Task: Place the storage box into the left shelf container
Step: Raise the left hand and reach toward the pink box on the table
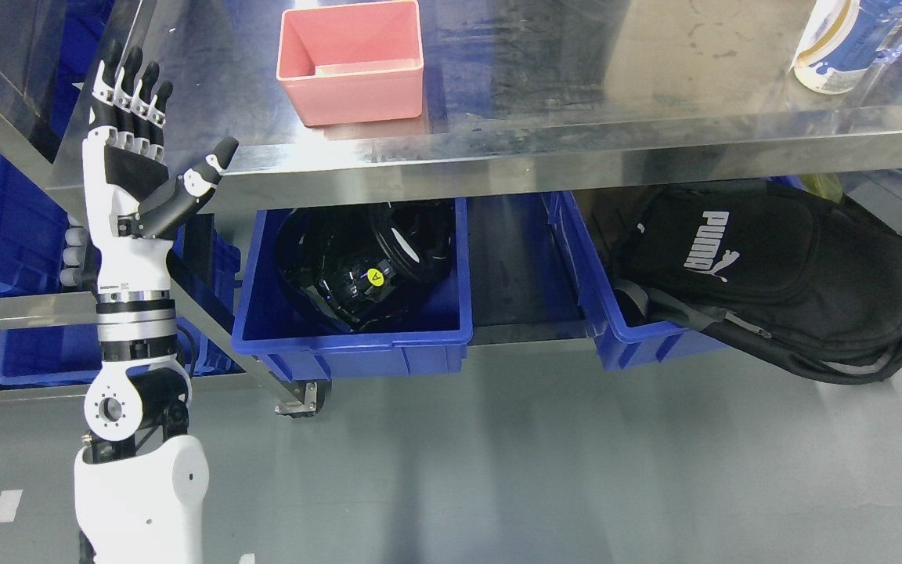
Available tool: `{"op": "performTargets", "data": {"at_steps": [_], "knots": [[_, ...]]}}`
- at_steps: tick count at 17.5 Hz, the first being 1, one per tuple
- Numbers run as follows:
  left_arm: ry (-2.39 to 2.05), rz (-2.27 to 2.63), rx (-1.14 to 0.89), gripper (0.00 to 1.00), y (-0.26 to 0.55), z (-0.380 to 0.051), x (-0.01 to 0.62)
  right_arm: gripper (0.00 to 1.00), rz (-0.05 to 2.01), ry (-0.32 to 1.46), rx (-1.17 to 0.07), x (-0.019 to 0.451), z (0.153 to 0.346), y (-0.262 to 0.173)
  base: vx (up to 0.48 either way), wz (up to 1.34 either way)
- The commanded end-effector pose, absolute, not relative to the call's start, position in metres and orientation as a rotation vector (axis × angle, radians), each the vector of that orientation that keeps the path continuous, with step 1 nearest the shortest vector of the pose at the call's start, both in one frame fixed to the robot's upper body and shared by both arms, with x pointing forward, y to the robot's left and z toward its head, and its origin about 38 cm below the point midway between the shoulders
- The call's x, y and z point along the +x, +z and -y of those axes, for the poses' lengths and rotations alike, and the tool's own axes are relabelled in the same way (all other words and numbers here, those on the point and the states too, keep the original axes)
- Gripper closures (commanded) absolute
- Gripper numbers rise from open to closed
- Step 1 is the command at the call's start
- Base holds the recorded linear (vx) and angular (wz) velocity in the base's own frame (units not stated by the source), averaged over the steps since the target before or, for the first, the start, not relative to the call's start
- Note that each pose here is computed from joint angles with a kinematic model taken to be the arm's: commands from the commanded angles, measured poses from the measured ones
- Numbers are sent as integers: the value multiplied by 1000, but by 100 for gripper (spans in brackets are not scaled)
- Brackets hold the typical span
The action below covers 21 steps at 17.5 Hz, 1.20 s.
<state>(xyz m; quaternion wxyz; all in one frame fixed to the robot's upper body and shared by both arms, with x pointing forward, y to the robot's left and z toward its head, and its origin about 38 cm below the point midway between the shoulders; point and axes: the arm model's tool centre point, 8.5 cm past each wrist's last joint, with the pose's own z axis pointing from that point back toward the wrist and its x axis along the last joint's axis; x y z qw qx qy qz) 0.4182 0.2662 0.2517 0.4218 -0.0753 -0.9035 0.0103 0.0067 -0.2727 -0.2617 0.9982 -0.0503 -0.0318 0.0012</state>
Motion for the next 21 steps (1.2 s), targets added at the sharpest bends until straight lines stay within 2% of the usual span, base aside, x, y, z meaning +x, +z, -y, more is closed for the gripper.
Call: {"op": "performTargets", "data": {"at_steps": [1,4,10,12,15,21], "knots": [[3,2258,-181,0,252,-268,418,0,88,-1,-119,17,284,-261,0,0],[-9,2303,-173,0,271,-276,422,0,88,-1,-119,17,284,-261,0,0],[-820,2251,-31,0,407,-352,425,0,88,-1,-119,17,284,-261,0,0],[-1049,2097,125,0,451,-385,425,0,88,-1,-119,17,284,-261,0,0],[-1348,1765,207,0,443,-382,430,0,88,-1,-119,17,284,-261,0,0],[-1582,1520,215,0,423,-333,464,0,88,-1,-117,17,284,-261,0,0]]}}
